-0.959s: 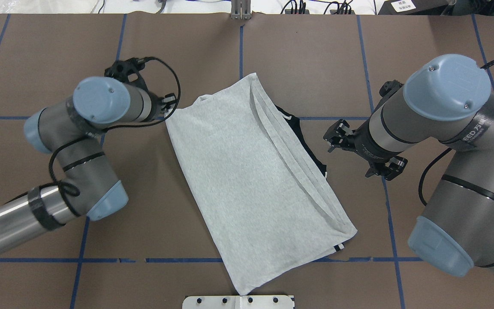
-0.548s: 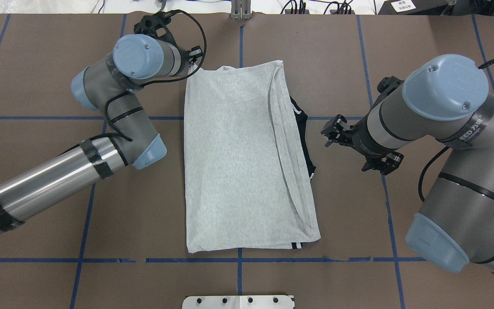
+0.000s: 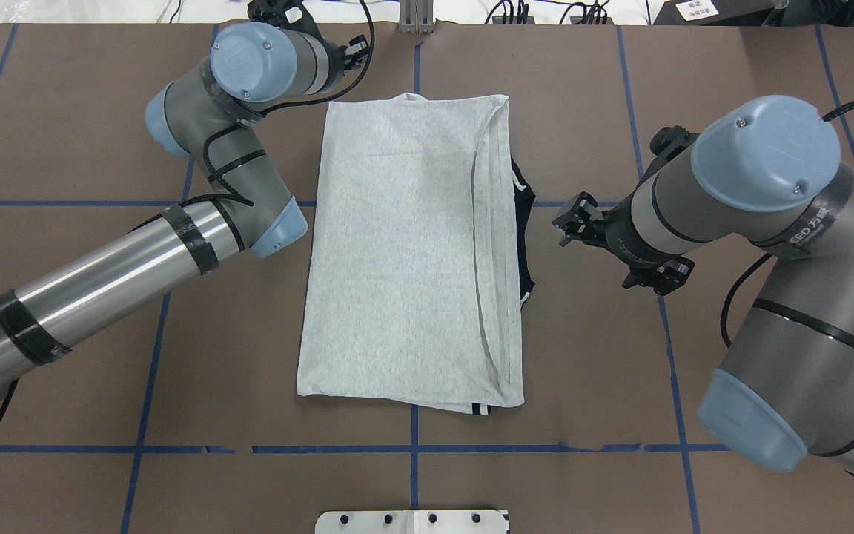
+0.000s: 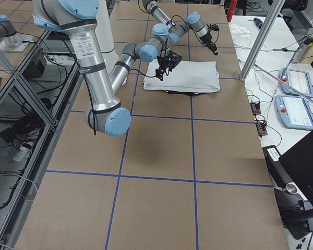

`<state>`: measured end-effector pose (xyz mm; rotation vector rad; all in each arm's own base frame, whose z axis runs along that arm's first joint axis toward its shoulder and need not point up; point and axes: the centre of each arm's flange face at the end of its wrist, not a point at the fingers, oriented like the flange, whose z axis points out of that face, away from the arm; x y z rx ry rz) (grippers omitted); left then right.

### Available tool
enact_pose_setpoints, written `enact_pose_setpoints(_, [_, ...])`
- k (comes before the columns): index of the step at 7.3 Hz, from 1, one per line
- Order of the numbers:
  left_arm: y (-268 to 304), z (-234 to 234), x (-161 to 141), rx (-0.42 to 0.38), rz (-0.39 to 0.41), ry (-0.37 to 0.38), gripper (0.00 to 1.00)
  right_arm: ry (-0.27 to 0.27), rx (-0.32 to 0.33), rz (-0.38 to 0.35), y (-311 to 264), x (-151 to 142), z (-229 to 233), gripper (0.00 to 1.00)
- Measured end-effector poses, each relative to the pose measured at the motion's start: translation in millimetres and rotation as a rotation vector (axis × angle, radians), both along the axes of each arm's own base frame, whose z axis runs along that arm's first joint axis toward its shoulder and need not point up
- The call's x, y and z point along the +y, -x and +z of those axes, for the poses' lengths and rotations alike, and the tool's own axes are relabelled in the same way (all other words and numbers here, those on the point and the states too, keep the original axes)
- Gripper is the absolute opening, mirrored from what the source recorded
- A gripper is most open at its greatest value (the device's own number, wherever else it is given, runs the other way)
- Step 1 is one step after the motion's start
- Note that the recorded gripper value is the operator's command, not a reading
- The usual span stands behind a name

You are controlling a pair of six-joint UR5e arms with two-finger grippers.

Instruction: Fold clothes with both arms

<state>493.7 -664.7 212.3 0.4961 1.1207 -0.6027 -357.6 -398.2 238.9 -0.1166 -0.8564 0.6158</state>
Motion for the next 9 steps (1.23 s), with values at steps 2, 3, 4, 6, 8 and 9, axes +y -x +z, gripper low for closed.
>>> enact_pose_setpoints(2, [29,-6,54,0.07,0.155,0.024,0.59,-0.062,0.003,-0.014,28,21,-5,1.0])
enact_pose_setpoints(3, [48,6,85,0.095,0.242,0.038,0.59,-0.093,0.033,-0.031,54,37,-4,1.0])
enact_pose_setpoints(4, [63,12,110,0.12,0.32,0.045,0.59,-0.106,0.059,-0.065,84,51,-2,1.0])
enact_pose_setpoints(6, [75,13,129,0.142,0.38,0.047,0.59,-0.142,0.109,-0.18,135,79,7,1.0])
enact_pose_setpoints(8, [76,13,132,0.148,0.391,0.043,0.59,-0.258,0.192,-0.356,165,85,23,1.0])
enact_pose_setpoints(9, [76,12,133,0.15,0.392,0.041,0.59,-0.318,0.235,-0.428,175,83,34,1.0])
